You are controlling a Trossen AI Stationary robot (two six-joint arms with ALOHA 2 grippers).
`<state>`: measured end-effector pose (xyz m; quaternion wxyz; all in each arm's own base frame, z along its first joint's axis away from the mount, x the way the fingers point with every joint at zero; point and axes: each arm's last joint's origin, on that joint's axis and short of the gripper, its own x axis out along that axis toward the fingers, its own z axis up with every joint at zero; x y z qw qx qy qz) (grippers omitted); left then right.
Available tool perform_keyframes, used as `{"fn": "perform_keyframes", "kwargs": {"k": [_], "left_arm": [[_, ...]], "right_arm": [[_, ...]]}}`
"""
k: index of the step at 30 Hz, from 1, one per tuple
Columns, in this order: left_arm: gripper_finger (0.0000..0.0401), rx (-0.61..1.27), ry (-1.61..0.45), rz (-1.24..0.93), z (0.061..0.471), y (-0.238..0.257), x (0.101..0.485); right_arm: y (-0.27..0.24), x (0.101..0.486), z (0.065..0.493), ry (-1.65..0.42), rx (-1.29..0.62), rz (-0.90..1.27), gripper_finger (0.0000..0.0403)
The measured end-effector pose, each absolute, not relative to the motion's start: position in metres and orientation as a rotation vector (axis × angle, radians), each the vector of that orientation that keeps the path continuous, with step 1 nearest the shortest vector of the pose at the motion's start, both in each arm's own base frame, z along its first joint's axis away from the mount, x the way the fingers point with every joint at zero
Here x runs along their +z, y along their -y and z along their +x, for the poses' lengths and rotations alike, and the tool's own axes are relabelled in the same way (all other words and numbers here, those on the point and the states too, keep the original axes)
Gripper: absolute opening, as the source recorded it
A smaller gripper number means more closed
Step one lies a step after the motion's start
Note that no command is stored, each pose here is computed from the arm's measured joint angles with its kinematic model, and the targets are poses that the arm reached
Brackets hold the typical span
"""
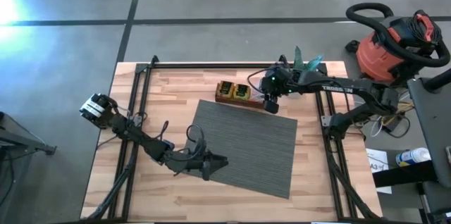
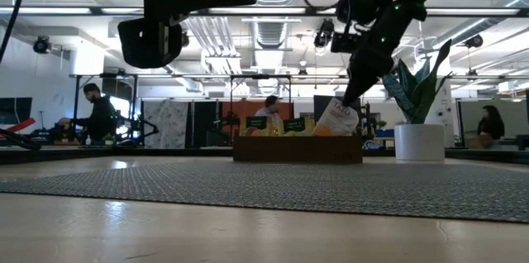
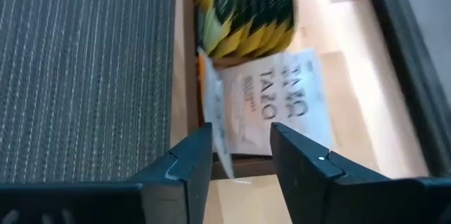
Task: Pick & Place Tea
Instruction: Put the white orange tea bag into the right section of the wooden organizer
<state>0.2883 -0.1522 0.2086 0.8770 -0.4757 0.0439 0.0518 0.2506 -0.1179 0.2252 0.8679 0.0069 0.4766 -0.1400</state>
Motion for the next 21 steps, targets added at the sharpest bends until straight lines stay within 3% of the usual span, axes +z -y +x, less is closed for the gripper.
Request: {"fn": "perform_keyframes", "kwargs": {"k": [12,21], "left_arm": [[0.0151,0.122,-0.101,-0.983,0.2889,0.1498,0.2066],[0.0151,0.136,-0.118,-0.971,0.2891,0.1486,0.2043]], "right_arm": [[0.1164,0.2197,0.251,-1.061,-0.26,0.012,0.0136],[0.1164,0.2156,0.2528,-1.068,-0.235,0.026,0.0086]]}}
